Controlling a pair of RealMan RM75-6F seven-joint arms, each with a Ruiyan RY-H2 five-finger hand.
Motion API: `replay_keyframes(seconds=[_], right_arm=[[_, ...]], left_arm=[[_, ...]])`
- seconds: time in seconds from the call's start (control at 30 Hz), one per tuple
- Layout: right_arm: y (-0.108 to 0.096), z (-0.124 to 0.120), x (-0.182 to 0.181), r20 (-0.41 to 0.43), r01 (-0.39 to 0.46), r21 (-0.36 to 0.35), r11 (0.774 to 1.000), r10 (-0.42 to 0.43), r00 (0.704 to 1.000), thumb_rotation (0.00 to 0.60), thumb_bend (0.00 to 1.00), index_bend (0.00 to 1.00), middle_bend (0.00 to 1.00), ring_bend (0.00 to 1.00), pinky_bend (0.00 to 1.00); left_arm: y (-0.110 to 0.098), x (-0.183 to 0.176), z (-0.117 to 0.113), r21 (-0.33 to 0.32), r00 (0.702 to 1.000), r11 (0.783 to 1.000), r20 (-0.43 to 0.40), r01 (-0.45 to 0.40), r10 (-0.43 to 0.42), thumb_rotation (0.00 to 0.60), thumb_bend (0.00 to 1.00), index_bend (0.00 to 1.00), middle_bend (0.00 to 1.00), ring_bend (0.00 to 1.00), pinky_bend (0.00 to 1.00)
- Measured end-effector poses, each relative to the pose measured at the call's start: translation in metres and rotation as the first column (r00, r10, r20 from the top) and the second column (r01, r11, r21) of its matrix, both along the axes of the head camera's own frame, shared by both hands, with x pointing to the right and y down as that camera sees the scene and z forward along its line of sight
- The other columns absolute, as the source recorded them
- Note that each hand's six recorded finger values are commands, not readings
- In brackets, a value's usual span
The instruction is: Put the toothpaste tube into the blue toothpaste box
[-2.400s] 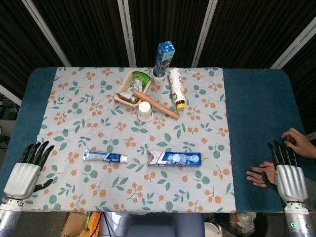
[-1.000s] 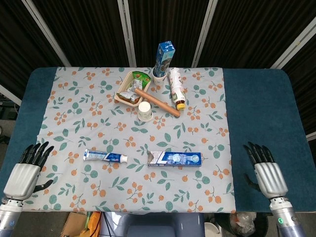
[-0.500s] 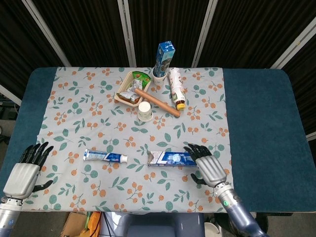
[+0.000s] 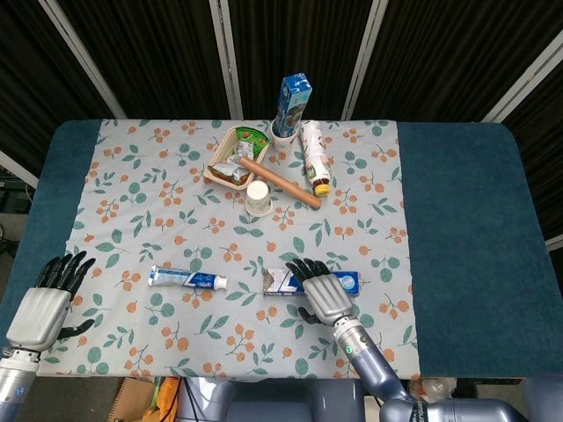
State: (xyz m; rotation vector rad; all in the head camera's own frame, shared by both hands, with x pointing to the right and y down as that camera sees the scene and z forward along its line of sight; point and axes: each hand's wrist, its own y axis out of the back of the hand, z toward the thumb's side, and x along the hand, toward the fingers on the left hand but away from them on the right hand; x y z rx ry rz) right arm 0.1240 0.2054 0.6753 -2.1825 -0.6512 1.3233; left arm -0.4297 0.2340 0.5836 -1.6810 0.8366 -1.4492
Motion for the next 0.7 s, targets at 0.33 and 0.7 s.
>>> replay_keyframes(seconds=[0.33,0.7], right_arm=[[-0.007,0.026,0.002,-0.067,-0.013,-0.003,1.000,0.013,0.998,0.600,0.36,0.28,0.40,0.36,0.29],[-0.002,0.021,-0.007,-0.016,-0.023,0.011,1.000,0.023,1.000,0.600,0.36,0.36,0.47,0.43,0.34]], left_arm=[[-0.001,-0.001,0.002,-0.014,1.000,1.000,0.000,0.008,-0.008,0.600,0.00,0.00,0.00,0.00,0.03],[0.000,0.003,0.004,-0.023,1.000,1.000,0.005,0.007,-0.007,0.600,0.00,0.01,0.00,0.00,0.08]])
